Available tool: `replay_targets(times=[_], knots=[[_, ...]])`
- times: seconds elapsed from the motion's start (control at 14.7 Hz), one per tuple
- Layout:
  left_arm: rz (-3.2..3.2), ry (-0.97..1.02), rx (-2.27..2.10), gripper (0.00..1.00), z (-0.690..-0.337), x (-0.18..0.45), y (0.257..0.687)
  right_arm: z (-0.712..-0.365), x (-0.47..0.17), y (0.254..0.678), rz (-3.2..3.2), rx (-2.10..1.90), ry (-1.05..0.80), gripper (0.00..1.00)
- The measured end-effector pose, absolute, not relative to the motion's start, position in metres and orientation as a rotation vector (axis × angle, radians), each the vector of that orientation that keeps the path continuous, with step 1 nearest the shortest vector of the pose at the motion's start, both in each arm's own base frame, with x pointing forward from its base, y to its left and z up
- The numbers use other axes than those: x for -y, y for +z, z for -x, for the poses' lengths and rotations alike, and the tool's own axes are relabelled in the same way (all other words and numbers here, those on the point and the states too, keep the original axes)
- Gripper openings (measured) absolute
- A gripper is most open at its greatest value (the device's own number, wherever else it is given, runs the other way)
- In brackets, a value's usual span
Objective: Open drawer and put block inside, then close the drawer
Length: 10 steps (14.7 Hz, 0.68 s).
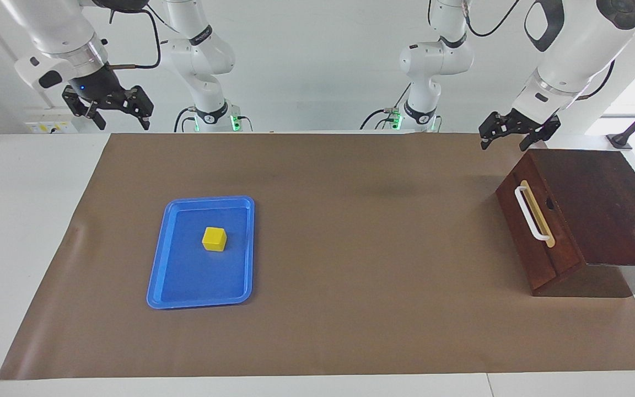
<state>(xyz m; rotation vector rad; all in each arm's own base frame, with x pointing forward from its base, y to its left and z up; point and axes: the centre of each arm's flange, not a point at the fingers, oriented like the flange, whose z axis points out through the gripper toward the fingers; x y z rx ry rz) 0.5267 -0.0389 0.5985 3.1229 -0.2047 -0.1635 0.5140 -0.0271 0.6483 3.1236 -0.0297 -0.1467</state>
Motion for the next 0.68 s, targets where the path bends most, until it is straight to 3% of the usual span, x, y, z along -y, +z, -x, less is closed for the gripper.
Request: replay_targets(times=[0.68], knots=[[-3.123,-0.164,0.205,1.0,-0.5267,0.0389,0.5985,-0.5139,0.0288,0.6483,-3.124,0.035,-0.147,1.0]])
